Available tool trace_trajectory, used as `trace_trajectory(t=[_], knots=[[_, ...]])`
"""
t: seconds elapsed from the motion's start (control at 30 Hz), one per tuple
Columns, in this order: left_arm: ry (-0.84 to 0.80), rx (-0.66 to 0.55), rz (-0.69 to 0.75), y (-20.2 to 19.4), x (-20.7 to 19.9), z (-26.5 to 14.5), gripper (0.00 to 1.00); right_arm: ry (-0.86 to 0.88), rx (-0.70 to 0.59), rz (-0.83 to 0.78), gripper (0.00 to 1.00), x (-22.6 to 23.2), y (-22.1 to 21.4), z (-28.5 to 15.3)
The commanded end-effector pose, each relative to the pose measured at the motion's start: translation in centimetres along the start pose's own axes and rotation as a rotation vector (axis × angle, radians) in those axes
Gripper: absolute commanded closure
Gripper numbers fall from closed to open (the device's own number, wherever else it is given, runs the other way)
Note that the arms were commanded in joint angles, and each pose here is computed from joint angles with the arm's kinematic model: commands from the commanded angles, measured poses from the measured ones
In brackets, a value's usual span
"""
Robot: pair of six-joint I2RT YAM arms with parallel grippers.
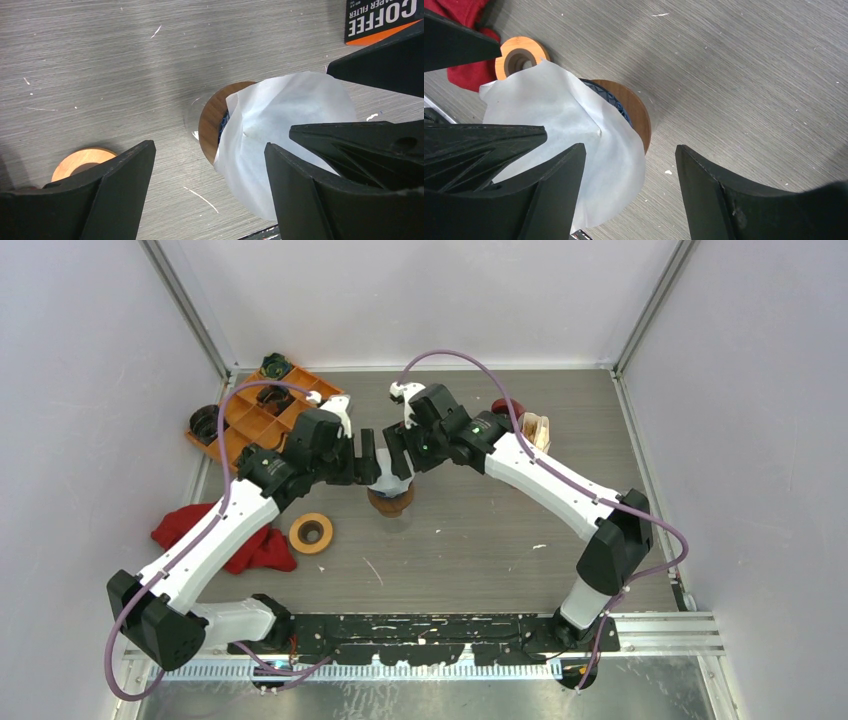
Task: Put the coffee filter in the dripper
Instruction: Place the coffee filter in the coffee dripper.
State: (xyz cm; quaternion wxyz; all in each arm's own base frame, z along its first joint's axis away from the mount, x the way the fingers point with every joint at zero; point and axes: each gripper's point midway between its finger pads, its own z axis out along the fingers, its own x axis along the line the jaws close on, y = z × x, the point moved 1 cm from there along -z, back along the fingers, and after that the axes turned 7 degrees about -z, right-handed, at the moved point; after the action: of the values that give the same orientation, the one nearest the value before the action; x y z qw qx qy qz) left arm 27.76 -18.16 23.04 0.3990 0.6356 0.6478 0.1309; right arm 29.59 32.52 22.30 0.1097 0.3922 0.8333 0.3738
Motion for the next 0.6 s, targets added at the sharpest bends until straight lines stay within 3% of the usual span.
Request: trace_trajectory(t=[0.0, 0.57], knots=[[-0.06, -0.059, -0.02, 1.9, -1.4, -0.2, 0.17, 0.03, -0.083, -0.014, 0.27, 0.7, 2.0, -1.2], [-0.023, 0.003, 0.003, 0.4, -0.4, 0.2, 0.17, -0.015, -0.035, -0.006, 0.28, -0.2, 0.4, -0.5]])
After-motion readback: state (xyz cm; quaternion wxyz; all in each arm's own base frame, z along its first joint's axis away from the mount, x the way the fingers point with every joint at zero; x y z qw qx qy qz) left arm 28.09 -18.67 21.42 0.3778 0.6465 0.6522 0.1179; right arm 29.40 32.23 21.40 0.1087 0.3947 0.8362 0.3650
